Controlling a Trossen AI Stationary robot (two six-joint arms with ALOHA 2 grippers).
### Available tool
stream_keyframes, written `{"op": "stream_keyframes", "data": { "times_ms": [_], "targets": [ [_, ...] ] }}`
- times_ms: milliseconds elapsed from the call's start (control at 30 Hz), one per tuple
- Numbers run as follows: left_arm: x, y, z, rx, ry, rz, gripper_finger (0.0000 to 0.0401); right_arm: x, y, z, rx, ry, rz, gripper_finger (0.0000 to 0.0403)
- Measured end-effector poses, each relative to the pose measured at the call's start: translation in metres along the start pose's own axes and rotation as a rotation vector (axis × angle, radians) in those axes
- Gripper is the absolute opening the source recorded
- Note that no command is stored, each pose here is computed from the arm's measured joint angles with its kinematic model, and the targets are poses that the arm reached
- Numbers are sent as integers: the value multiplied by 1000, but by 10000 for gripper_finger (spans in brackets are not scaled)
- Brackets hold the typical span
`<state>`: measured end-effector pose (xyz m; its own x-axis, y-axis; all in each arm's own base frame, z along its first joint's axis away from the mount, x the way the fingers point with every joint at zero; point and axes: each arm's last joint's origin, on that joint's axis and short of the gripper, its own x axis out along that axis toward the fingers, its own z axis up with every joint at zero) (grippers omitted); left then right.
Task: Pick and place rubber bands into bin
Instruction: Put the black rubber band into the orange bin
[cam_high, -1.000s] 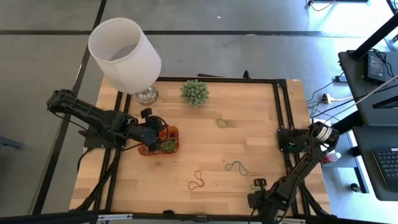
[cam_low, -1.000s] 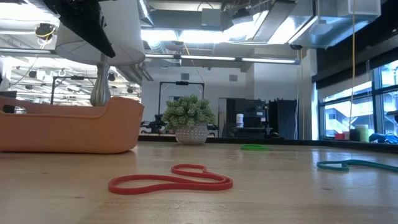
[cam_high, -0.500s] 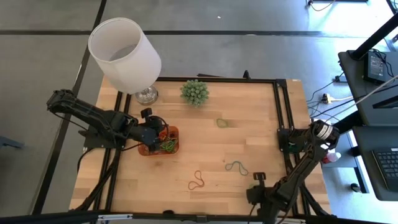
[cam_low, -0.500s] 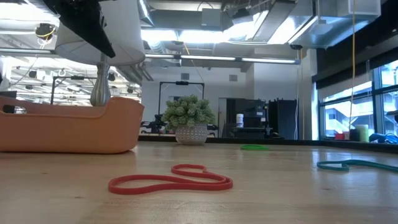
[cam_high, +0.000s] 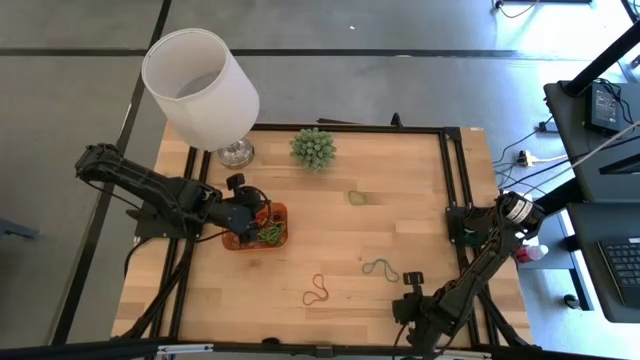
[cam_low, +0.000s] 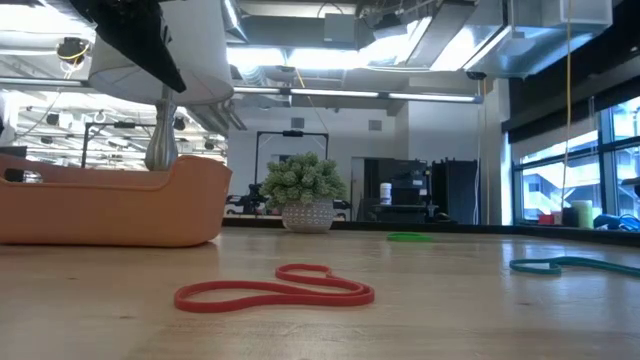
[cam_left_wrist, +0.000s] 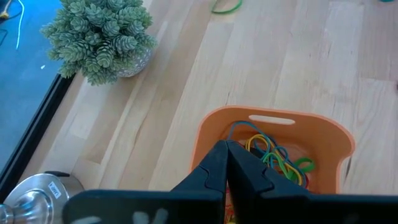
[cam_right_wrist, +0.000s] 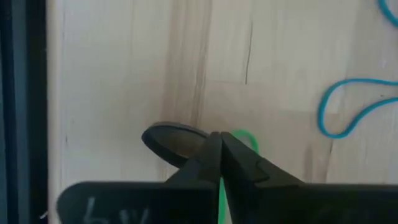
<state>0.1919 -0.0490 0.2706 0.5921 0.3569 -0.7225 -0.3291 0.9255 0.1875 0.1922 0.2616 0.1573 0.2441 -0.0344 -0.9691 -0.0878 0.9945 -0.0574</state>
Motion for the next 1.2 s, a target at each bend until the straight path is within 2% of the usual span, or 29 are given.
{"op": "stream_keyframes", "data": {
  "times_ms": [200,567,933,1200],
  "targets": [
    [0,0,0,-3,0,0,6,0,0,0,-71,4,4,58],
    [0,0,0,-28,0,0,6,0,0,0,-72,3,4,112],
    [0,0,0,-45,0,0,6,1,1,-2,-149,40,41,92],
    [0,0,0,-44,0,0,6,16,5,-1,-206,50,28,63]
  ]
}}
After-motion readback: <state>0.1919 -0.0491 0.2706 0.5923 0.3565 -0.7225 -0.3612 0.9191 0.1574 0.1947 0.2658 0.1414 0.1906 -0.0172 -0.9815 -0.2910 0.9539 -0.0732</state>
